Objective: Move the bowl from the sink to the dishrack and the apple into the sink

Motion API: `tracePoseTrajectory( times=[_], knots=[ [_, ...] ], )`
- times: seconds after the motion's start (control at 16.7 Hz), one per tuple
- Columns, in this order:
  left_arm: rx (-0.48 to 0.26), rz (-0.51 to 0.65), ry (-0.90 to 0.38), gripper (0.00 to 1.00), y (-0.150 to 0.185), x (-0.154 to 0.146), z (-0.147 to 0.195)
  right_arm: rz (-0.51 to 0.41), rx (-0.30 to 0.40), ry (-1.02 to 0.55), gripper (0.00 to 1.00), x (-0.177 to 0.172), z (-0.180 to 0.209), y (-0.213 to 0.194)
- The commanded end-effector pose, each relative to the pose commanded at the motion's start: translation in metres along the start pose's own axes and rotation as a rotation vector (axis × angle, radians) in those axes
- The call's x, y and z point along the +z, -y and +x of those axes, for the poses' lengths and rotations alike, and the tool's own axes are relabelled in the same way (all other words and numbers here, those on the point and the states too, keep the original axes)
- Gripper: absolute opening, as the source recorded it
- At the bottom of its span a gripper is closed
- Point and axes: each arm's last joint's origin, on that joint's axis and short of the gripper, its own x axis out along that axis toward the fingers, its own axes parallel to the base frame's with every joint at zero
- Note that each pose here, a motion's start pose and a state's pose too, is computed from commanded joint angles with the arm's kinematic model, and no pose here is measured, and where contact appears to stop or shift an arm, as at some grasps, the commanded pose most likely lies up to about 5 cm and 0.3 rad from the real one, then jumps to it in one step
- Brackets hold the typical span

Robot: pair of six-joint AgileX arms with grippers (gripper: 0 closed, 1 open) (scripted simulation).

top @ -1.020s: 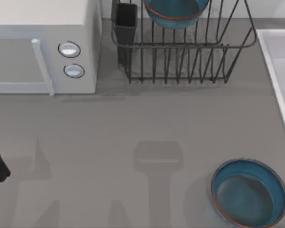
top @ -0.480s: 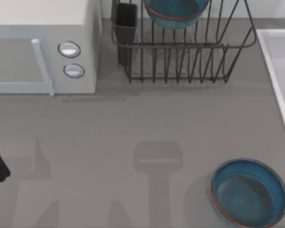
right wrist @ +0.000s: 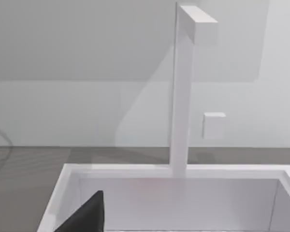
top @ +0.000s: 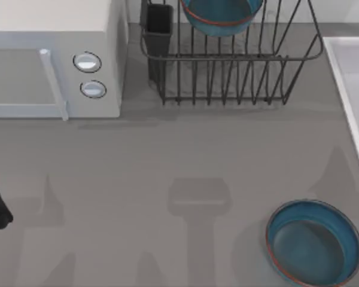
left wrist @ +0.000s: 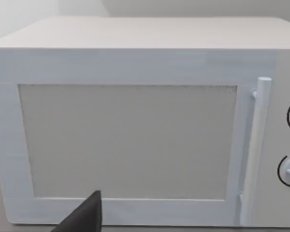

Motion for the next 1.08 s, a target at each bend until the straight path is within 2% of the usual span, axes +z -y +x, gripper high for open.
tracePoseTrajectory(
  times=[0.24, 0.42, 0.72, 1.08],
  knots=[
    [0.0, 0.0, 0.0, 1.0, 0.0, 0.0, 0.0, -0.001, 0.003, 0.011, 1.0, 0.048, -0.033, -0.035],
    [0.0, 0.0, 0.0, 1.0, 0.0, 0.0, 0.0, 0.004, 0.004, 0.016, 1.0, 0.066, -0.072, -0.06],
    [0.0, 0.0, 0.0, 1.0, 0.0, 0.0, 0.0, 0.013, 0.005, 0.022, 1.0, 0.059, -0.129, -0.087],
    [0.0, 0.0, 0.0, 1.0, 0.0, 0.0, 0.0, 0.009, 0.009, 0.004, 1.0, 0.036, -0.156, -0.099]
  ],
)
